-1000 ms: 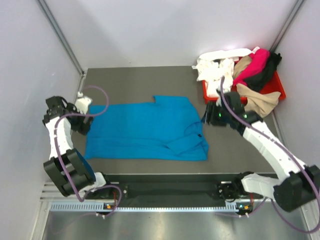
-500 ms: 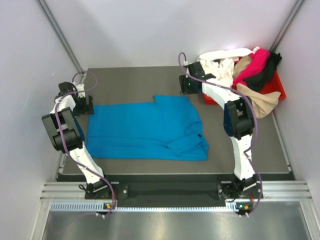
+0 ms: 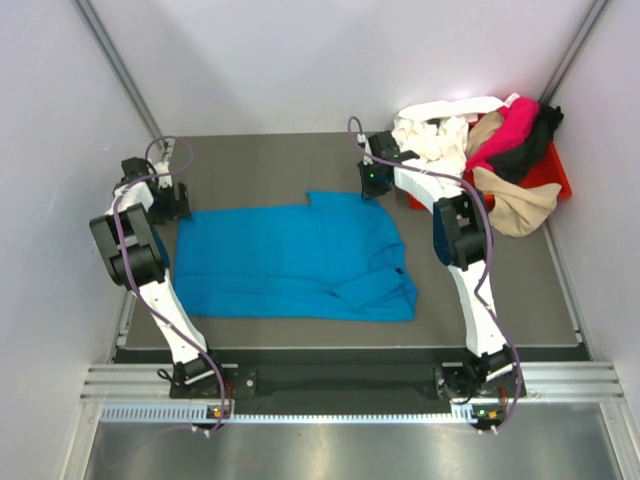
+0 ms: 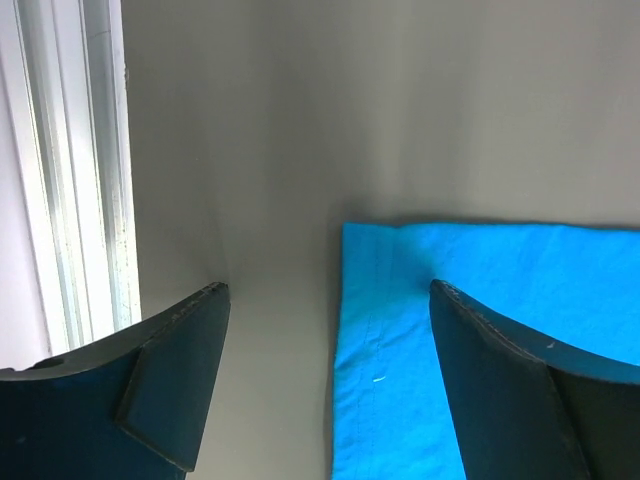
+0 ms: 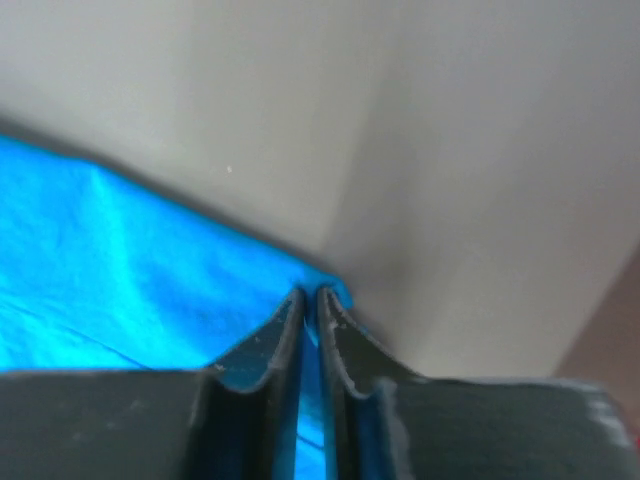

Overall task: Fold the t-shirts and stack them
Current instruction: Fold the tshirt

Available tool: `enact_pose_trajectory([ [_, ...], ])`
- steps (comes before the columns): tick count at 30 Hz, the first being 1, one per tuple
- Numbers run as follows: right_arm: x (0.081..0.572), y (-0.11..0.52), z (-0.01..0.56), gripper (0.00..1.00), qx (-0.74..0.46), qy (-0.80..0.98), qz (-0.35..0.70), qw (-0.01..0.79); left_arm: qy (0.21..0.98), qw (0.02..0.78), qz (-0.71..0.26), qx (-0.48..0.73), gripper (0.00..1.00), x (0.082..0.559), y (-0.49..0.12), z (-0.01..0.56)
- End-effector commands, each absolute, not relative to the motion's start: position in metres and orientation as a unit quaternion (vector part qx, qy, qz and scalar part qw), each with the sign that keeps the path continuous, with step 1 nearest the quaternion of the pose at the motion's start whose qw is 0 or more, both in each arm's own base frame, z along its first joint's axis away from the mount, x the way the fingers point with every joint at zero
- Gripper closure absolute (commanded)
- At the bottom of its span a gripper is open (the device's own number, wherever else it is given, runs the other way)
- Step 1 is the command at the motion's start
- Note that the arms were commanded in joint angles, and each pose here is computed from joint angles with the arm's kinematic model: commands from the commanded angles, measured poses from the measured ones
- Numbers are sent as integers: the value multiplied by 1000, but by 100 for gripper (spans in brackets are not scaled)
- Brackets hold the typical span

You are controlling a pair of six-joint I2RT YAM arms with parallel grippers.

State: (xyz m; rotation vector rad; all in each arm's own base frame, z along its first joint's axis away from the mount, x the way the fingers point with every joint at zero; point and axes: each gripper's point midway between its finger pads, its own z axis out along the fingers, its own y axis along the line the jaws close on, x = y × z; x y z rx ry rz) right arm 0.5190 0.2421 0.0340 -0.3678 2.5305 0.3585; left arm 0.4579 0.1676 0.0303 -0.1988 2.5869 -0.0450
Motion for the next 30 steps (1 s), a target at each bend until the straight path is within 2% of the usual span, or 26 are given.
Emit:
enact_pose_trajectory([
  [1,516,252,55,94,-140,931,161,296,964,252,-40,-77,15,451,156,20],
  [3,518,253,63,100,-138,929,164,303,962,257,-49,-76,19,455,154,19],
  [4,518,253,65,100,-139,927,165,305,963,251,-59,-77,22,453,149,17],
  [8,518,251,70,100,-141,926,160,312,961,255,-84,-65,22,458,136,15],
  [10,518,250,73,100,-139,925,160,315,960,253,-97,-66,27,461,132,12],
  [11,516,252,72,100,-139,925,163,314,961,253,-88,-68,35,462,136,12],
  [16,515,251,87,100,-137,920,169,325,967,228,-102,-54,60,450,129,1],
  [17,514,250,93,100,-136,918,169,331,968,222,-105,-51,88,445,127,-2],
  [18,513,249,97,100,-134,917,169,336,968,221,-104,-50,99,444,126,-2],
  [23,503,249,115,100,-130,910,183,349,963,244,-111,-16,100,436,118,22],
  [24,502,250,132,100,-128,901,189,369,959,263,-110,-3,100,436,117,39],
  [30,477,243,154,100,-123,888,202,395,945,315,-77,29,100,424,116,84],
])
